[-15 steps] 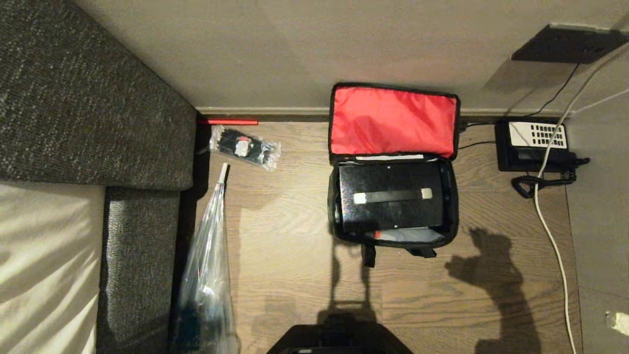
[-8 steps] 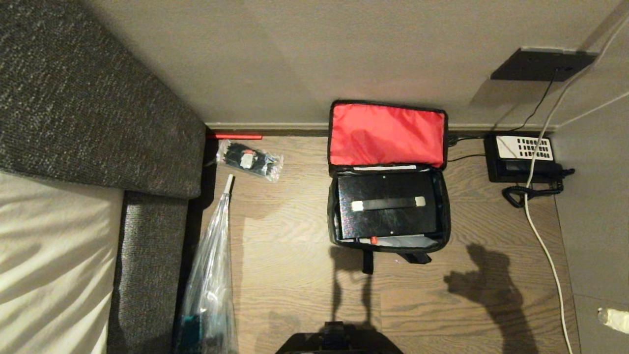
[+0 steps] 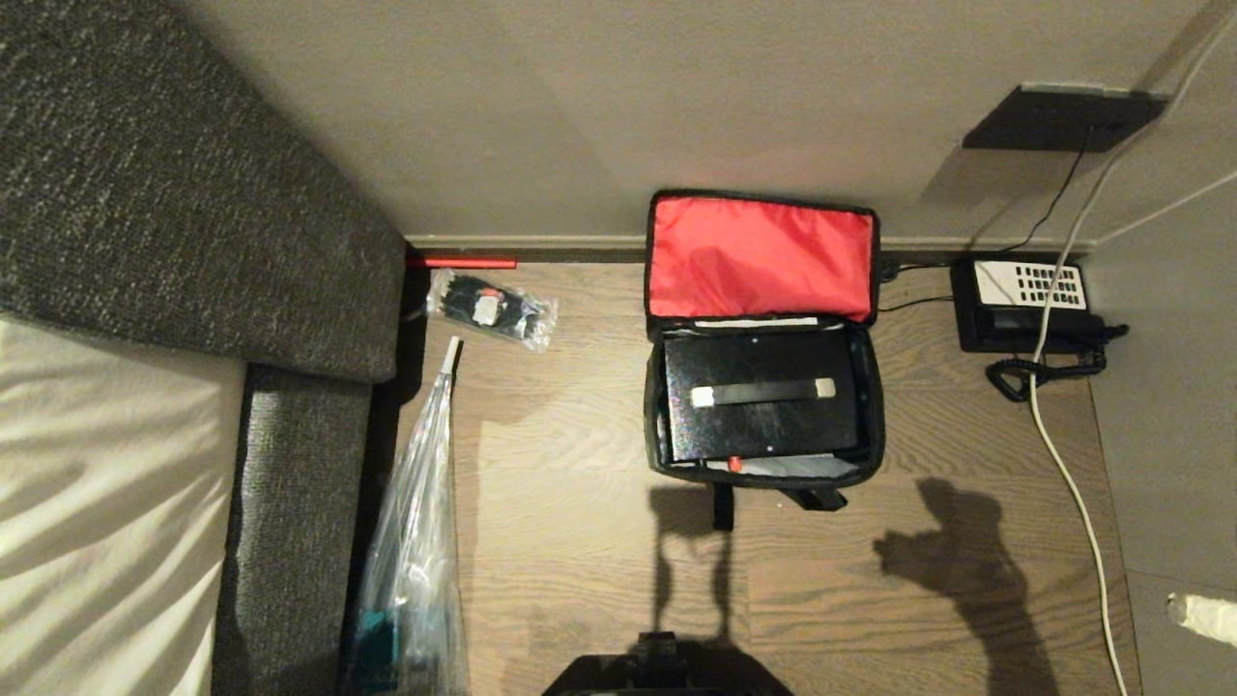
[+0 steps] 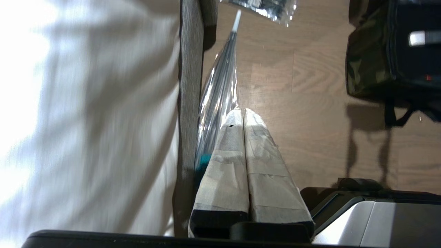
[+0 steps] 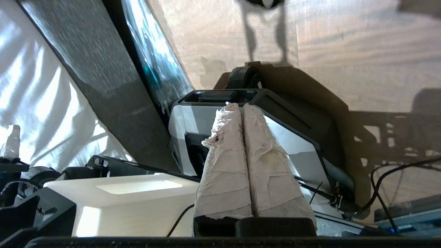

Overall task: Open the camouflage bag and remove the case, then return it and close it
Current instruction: Grip the handle

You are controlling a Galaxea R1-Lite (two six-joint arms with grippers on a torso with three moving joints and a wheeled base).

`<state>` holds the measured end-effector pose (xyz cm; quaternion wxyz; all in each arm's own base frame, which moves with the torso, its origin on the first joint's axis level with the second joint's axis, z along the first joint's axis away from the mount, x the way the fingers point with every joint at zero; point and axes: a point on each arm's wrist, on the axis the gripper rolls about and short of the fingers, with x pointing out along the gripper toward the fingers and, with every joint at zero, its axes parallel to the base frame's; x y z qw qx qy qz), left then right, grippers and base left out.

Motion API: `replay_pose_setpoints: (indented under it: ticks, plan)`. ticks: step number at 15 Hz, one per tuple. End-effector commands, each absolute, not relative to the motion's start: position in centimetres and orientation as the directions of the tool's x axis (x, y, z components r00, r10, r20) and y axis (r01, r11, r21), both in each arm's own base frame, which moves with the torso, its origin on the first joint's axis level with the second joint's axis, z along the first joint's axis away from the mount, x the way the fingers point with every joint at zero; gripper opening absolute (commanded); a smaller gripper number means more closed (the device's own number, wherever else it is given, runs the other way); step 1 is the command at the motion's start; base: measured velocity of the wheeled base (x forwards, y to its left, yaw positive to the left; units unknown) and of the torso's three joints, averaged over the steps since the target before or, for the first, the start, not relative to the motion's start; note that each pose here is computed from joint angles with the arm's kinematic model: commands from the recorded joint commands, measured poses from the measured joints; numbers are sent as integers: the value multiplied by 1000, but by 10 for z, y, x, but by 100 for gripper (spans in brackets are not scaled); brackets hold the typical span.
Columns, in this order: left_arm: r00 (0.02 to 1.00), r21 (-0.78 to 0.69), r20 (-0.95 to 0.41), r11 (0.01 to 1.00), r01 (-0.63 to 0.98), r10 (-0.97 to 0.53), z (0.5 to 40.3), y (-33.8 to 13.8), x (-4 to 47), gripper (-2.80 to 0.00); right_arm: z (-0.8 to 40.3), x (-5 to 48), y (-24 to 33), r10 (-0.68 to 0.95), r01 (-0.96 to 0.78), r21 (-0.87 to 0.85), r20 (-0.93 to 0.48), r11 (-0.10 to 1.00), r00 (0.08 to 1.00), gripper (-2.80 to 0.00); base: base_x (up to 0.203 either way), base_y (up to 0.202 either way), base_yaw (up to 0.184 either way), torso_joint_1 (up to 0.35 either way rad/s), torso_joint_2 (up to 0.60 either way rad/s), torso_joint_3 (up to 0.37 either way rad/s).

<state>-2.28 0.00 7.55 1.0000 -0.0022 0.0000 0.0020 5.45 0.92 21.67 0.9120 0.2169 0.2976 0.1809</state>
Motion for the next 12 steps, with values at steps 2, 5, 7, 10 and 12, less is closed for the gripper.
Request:
replay_pose_setpoints:
  ticks: [2,5,7,10,12]
  plan:
    - [1000,-6,-2,1000,-5,5,75,0,-23,-280,218,54,9,462,-203,505,-461,839,758,-280,-162,0,-3,2,-5,6]
    - [1000,-2,-2,1000,-5,5,75,0,-23,-280,218,54,9,458,-202,502,-461,841,760,-280,-22,0,0,1,-2,3]
    - [1000,-3,-2,1000,-3,3,75,0,-23,-280,220,56,9,456,-201,501,-461,842,761,-280,0,0,0,0,0,0]
    - [1000,-3,-2,1000,-3,3,75,0,-23,-280,217,62,8,421,-196,441,-500,876,757,-280,0,0,0,0,0,0]
    - [1000,-3,-2,1000,-3,3,75,0,-23,-280,209,76,7,369,-188,353,-567,917,736,-280,0,0,0,0,0,0]
